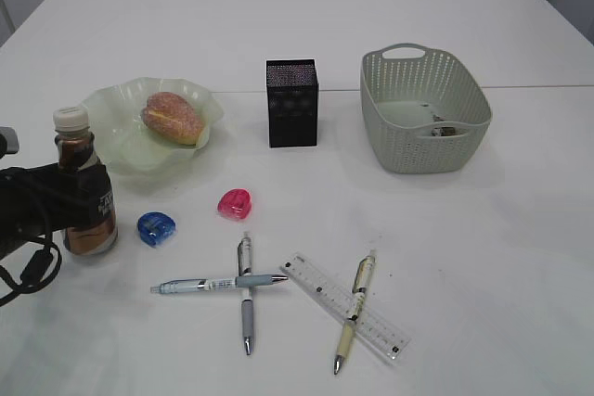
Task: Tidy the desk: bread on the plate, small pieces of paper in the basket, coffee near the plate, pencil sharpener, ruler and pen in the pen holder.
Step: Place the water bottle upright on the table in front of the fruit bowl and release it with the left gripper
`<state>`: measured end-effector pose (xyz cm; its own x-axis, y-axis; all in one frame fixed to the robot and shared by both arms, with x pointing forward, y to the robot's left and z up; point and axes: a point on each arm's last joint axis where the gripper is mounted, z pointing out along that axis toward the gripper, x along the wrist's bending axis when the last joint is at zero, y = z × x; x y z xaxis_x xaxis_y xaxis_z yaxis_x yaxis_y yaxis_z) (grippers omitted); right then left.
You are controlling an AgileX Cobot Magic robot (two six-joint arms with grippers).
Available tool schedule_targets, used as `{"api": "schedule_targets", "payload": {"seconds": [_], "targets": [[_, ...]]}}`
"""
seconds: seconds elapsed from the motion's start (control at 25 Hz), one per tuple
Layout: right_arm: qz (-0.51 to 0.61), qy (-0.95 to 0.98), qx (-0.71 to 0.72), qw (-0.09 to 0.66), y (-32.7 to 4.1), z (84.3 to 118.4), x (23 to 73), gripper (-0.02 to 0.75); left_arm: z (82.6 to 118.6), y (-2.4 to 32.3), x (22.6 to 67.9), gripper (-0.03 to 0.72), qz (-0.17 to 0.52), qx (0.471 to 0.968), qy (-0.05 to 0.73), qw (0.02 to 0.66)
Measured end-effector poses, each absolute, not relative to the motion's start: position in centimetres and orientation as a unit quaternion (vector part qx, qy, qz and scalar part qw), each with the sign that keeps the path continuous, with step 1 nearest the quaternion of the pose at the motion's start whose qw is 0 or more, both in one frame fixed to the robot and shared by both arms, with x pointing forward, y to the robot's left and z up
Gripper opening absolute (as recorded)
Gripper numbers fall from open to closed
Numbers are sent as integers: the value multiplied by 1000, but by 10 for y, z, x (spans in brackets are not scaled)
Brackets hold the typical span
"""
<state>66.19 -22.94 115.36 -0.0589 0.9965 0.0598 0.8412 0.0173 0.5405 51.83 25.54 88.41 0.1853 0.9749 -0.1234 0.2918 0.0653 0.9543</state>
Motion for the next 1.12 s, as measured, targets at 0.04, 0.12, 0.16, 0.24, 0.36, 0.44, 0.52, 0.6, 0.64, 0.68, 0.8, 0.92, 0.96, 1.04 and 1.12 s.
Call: {"api": "schedule_targets", "payload": {"seconds": [0.04,0.12,0.16,0.24,0.36,0.44,0.52,0.6,0.64,0.68,0.8,0.92,0.96,1.04,1.12], "targets": [[225,692,664,173,-229,1154,662,437,884,255,518,386,346,592,535,494],[225,692,664,173,-229,1154,662,437,884,255,518,410,346,593,533,494],[225,692,664,173,-229,1154,662,437,884,255,518,418,346,593,533,494],[225,692,664,173,-229,1154,662,437,884,255,518,427,348,595,532,493],[225,692,664,173,-229,1154,662,437,884,255,518,442,351,596,527,493],[225,692,664,173,-229,1154,662,437,883,255,515,452,351,597,527,492],[225,692,664,173,-229,1154,662,437,881,256,510,460,351,602,528,487],[225,692,664,173,-229,1154,662,437,881,257,508,468,353,603,527,484],[225,692,664,173,-229,1154,662,437,880,257,507,469,353,603,526,484],[225,692,664,172,-229,1154,662,437,880,257,505,470,353,605,526,482],[225,692,664,172,-229,1154,662,437,881,257,505,470,354,605,525,482],[225,692,664,172,-229,1154,662,437,887,257,505,470,361,603,519,487],[225,692,664,172,-229,1154,662,437,891,257,505,470,365,601,515,490],[225,692,664,172,-229,1154,662,437,896,257,505,470,371,597,509,496],[225,692,664,172,-229,1154,662,437,903,258,504,470,378,592,505,502]]}}
